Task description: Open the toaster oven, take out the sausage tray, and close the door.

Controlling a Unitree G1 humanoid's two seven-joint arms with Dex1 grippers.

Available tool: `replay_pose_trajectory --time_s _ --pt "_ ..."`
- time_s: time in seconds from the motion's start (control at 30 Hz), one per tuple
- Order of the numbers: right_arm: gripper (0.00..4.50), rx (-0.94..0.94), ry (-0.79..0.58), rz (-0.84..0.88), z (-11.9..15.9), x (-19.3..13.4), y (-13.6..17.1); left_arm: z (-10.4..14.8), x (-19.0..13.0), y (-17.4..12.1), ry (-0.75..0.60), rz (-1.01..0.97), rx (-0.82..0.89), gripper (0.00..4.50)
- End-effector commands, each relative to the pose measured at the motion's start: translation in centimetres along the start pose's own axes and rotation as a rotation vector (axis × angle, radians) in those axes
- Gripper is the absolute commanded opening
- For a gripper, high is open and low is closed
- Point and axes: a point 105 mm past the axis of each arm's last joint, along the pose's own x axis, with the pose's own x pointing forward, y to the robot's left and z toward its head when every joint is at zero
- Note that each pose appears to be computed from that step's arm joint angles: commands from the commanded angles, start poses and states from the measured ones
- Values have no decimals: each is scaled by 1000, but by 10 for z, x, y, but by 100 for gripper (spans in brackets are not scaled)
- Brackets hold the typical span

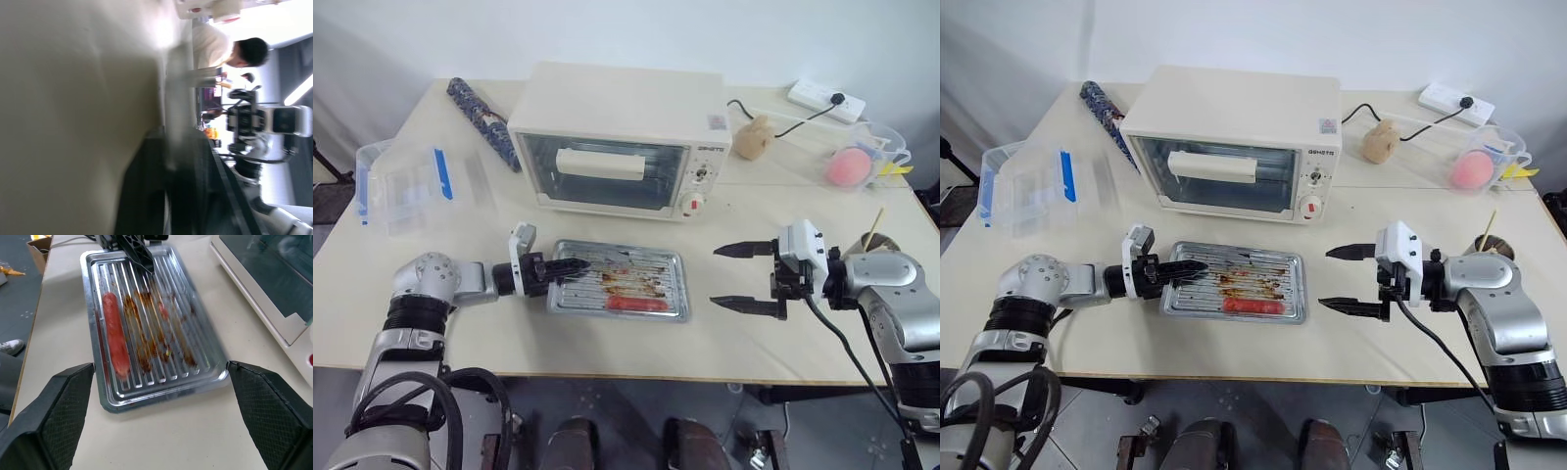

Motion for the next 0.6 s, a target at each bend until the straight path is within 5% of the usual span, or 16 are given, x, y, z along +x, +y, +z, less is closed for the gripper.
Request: replay_pose_trajectory --time_s 0.03,0.33,0.47,0.6 --pt "450 -51 -8 -28 12 -8 -4 2 -5 16 -11 61 -8 198" --pt "450 -60 -1 -21 11 -5 -9 19 -40 14 -28 136 58 445" --pt "450 -65 8 -5 9 -5 -9 25 -63 7 -9 175 151 448" --pt "450 -74 20 11 7 -5 -11 37 -86 -10 -28 126 428 448"
